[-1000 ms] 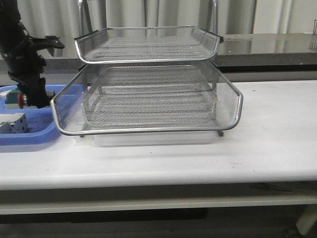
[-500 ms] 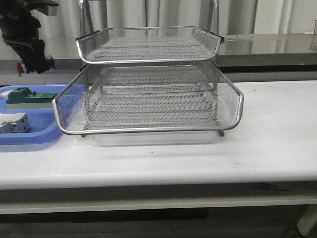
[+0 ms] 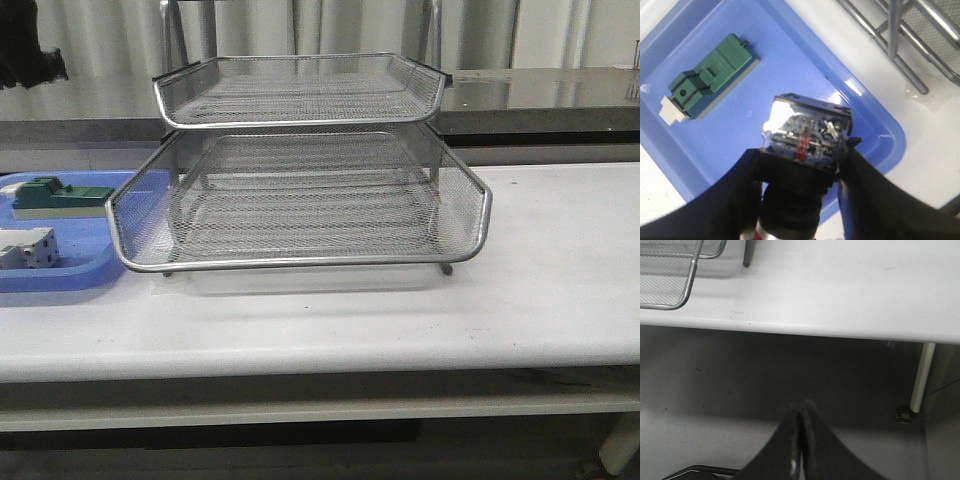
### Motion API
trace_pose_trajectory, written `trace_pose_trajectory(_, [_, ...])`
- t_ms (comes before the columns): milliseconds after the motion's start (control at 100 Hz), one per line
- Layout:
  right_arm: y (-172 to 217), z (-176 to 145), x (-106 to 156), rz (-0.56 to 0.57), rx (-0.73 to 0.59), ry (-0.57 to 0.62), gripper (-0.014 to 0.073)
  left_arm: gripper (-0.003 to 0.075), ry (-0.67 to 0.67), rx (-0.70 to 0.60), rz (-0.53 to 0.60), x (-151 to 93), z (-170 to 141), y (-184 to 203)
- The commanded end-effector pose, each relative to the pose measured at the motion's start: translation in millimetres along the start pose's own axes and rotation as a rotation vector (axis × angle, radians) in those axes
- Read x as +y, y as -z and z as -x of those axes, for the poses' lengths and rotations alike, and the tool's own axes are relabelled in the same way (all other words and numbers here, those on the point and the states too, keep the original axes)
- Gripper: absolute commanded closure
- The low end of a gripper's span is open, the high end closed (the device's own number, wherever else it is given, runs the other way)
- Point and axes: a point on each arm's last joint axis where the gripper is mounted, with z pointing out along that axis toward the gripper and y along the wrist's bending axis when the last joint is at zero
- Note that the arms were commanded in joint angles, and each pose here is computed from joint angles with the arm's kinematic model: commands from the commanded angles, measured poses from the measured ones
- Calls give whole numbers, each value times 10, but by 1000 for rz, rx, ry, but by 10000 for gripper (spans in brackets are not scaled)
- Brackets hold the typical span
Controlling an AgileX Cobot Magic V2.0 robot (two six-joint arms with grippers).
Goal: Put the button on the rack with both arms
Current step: 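Lift the red push button out of the blue tray with the left gripper, then lower the button into the pulled-out middle tray and open the left gripper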
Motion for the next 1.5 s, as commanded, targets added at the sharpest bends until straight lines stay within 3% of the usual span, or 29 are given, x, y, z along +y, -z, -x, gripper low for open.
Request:
trace_pose_trajectory(0, [70,125,-1,-2,-79,-1,662,686,15,-86,3,-149,-51,533])
trace_pose_trajectory(250, [70,125,-1,-2,-79,-1,662,686,-43,-144,-48,-623,-138,921])
trace_pose_trajectory(430, [70,125,-1,-2,-79,-1,662,686,-132,-205,-152,-1101,-34,1046])
trace_pose_trajectory(650, [70,125,-1,-2,-79,-1,662,686,-289,-216,-246,-1686,193,965])
trace_pose_trajectory(910, [70,125,-1,-2,-79,-1,662,686,-402,-235,-303,-2199,477,619])
trace_pose_trajectory(1130, [70,125,-1,-2,-79,-1,662,686,-477,-230,-316,-2417,632,210])
trace_pose_trajectory(1490, [70,125,-1,-2,-79,-1,662,682,-481,-211,-280,-2431,712,-151])
